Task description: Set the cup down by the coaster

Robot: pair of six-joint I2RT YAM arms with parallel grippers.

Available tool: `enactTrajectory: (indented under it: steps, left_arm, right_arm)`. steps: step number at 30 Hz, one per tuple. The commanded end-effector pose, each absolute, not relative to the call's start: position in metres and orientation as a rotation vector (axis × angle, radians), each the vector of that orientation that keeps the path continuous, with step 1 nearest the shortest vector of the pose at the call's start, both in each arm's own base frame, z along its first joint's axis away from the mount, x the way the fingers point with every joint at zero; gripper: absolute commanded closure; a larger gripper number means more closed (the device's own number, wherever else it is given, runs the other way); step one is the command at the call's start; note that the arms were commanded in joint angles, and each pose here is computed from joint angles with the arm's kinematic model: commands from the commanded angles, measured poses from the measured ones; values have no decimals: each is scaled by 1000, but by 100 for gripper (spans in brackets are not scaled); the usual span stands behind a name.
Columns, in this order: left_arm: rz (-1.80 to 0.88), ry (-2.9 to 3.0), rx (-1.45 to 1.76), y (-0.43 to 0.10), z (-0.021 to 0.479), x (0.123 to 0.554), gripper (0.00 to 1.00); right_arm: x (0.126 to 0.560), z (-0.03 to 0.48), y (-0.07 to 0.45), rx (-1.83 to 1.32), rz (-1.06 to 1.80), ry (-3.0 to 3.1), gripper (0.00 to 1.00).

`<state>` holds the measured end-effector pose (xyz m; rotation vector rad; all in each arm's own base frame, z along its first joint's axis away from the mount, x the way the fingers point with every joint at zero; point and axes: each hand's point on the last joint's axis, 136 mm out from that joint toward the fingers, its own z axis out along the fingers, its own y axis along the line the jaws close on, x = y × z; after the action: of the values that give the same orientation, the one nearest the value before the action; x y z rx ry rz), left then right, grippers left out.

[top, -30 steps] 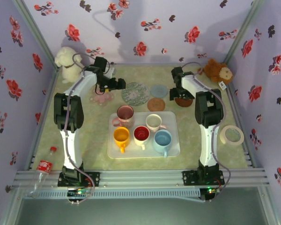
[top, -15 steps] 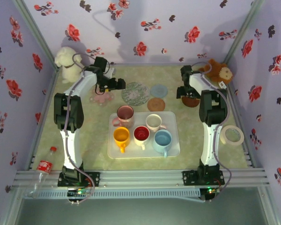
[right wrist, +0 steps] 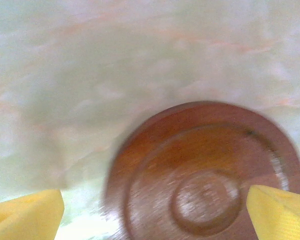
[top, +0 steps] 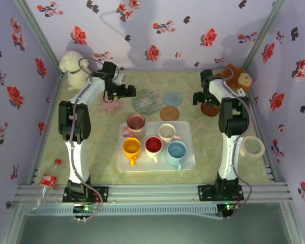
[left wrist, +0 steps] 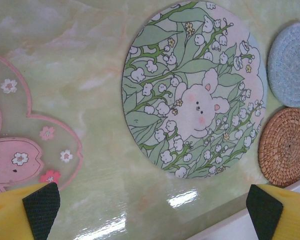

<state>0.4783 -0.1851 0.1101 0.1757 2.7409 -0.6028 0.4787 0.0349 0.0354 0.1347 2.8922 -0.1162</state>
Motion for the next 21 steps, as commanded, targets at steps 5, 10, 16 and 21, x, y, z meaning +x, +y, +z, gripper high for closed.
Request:
enactTrajectory:
  steps: [5,10,16,21]
  left_arm:
    - [-595,2731,159,-183,122,477,1]
    - [-594,2734,155,-180,121,474,1]
    - [-592,2722,149,-176,125,471,1]
    - [-587,2725,137,-173,123,471,1]
  right_arm:
    - [464,81,140,-213,247,2827,4]
    - [451,75,176,-302,344,2859,1]
    - [435,53,177,-339,224,2950,2]
    - [423,41,175,-391,171,2986,2]
